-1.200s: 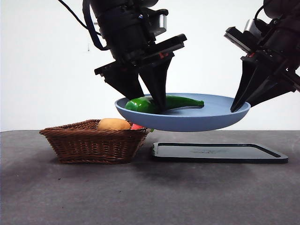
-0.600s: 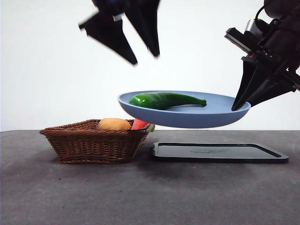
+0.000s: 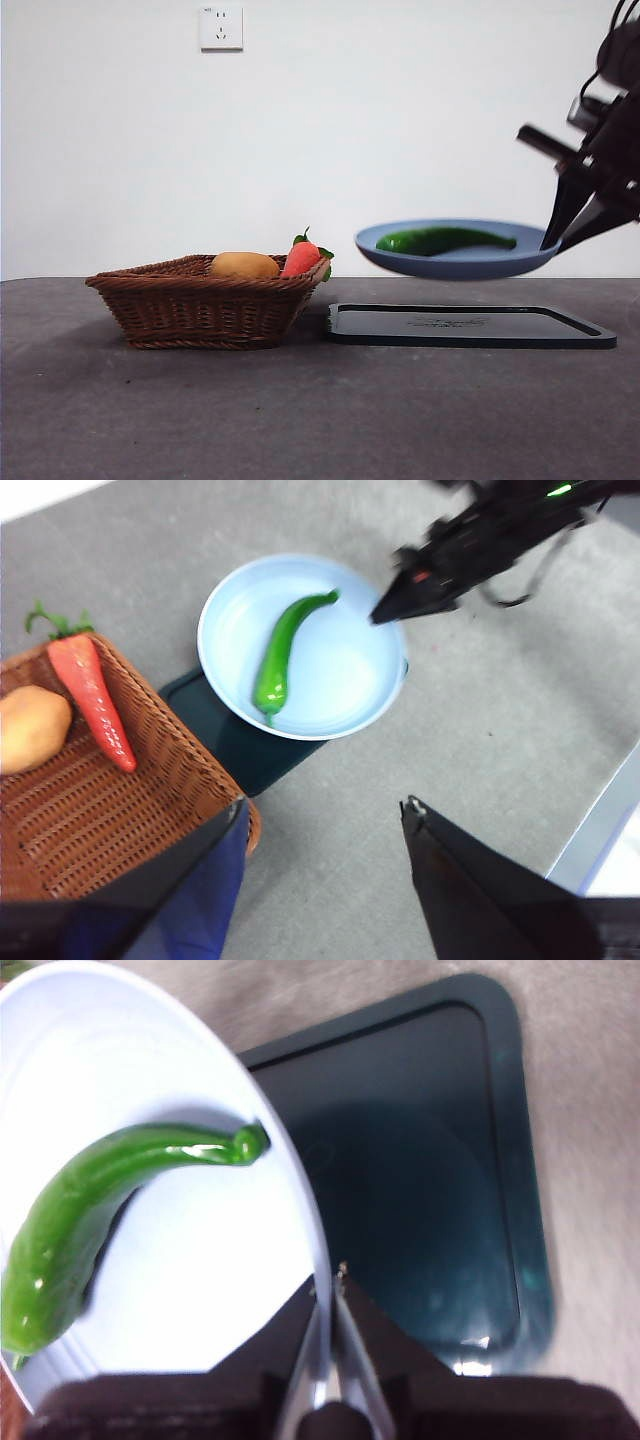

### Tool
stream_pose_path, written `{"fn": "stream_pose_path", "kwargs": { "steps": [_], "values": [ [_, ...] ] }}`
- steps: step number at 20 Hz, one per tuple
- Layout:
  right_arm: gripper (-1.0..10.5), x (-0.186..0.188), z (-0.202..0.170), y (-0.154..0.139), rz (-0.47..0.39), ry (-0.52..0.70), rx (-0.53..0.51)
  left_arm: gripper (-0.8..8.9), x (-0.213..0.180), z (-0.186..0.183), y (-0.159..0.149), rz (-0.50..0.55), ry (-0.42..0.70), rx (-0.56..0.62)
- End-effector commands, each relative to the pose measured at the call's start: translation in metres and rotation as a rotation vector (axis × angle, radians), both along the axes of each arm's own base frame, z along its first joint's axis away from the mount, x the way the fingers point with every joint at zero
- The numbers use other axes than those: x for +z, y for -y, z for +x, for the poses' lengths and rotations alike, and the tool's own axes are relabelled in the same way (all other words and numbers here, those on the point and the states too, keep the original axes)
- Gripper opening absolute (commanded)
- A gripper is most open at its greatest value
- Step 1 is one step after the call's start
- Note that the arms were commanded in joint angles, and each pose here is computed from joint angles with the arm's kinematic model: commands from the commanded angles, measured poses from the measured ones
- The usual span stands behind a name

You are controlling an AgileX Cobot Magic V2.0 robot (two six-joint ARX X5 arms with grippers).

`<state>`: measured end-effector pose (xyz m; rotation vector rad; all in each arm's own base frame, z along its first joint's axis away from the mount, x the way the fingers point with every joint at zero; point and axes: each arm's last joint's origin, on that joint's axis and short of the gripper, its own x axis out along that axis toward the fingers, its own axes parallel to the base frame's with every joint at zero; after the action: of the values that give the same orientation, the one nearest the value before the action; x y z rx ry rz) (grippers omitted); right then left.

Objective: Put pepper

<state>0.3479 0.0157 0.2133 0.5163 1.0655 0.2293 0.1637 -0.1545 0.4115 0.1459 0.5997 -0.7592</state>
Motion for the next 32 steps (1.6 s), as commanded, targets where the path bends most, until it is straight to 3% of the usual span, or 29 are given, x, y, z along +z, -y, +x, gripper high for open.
{"fn": "stream_pose_path", "kwargs": {
  "steps": [1, 14, 19, 22, 28, 32],
  "values": [
    [0.0, -0.013, 0.019, 0.001, 0.012, -0.030, -0.011, 2.72, 0.005, -0.003, 0.001, -0.006, 0.021, -0.016],
    [0.1, -0.048, 0.035, 0.003, -0.061, -0.092, -0.033, 2.72, 0.003, -0.004, -0.001, -0.006, -0.016, 0.000],
    [1.4, -0.048, 0.034, 0.003, -0.060, -0.108, -0.032, 2.72, 0.003, -0.004, -0.001, -0.007, -0.015, 0.001],
    [1.5, -0.043, 0.033, 0.003, -0.061, -0.098, -0.030, 2.72, 0.003, -0.004, -0.001, -0.005, -0.017, 0.001],
    [1.6, 0.038, -0.003, 0.005, -0.079, 0.066, -0.001, 2.72, 0.002, -0.005, -0.001, 0.008, -0.023, -0.001],
    [1.6, 0.105, -0.068, -0.008, -0.137, 0.173, 0.134, 2.71, 0.001, -0.005, -0.002, 0.017, -0.025, -0.005]
  ]
}}
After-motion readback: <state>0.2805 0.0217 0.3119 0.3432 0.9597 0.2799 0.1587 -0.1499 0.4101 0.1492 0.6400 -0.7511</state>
